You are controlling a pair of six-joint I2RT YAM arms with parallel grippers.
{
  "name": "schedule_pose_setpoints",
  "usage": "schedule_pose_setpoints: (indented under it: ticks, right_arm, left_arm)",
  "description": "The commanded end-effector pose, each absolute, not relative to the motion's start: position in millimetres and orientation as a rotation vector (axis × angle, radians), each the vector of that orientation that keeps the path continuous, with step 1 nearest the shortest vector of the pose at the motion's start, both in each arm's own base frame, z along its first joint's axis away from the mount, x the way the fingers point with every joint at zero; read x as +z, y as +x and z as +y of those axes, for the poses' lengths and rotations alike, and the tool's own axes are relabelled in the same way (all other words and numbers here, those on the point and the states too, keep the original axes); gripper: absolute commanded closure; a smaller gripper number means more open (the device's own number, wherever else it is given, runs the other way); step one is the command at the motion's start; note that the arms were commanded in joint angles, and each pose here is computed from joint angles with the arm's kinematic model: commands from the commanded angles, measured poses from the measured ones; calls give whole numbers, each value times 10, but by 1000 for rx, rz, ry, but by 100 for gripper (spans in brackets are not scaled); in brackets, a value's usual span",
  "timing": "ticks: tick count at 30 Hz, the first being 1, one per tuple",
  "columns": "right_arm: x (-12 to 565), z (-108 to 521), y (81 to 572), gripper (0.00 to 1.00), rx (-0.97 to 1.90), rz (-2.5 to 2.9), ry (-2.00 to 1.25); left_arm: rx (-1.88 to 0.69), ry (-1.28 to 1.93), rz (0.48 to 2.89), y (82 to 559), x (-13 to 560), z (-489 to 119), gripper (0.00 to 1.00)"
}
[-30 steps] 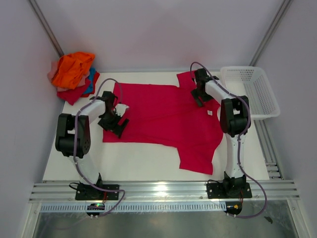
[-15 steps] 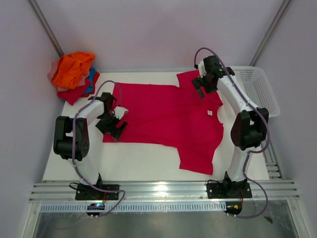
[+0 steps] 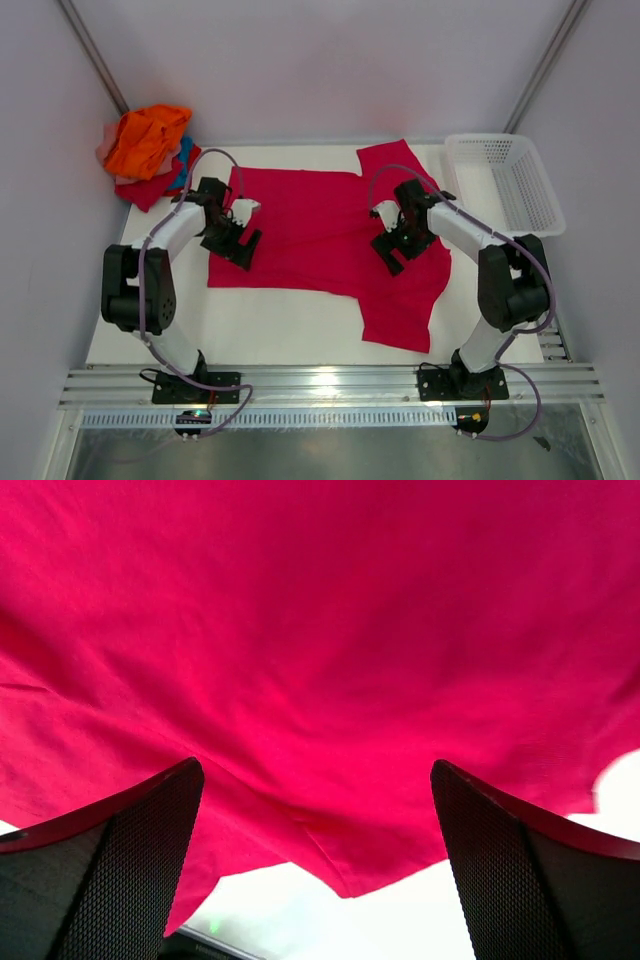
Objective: Fold and stack the t-shirts
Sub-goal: Flatten out the tshirt
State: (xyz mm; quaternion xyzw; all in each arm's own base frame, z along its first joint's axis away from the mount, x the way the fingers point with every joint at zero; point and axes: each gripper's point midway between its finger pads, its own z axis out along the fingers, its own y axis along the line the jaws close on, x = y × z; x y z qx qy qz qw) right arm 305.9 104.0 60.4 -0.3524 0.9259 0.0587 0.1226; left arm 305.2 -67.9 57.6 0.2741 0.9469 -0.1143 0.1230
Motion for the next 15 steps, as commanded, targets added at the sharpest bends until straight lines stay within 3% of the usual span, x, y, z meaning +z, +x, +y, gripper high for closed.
schedule_pose_setpoints:
  ticks: [1,8,15]
  right_arm:
    - [666,1093,3191,1,161,2587,-1025]
    - [397,1032,3119,1,37,2598,-1072]
    - [232,876,2900,1,-83,2613,-1171]
  left_arm:
    - [-383,725,2649,3415,687,-825,1]
    - [-422,655,2641,3725,621,-923,1]
    - [-396,679,2648,3714,590,-885,1]
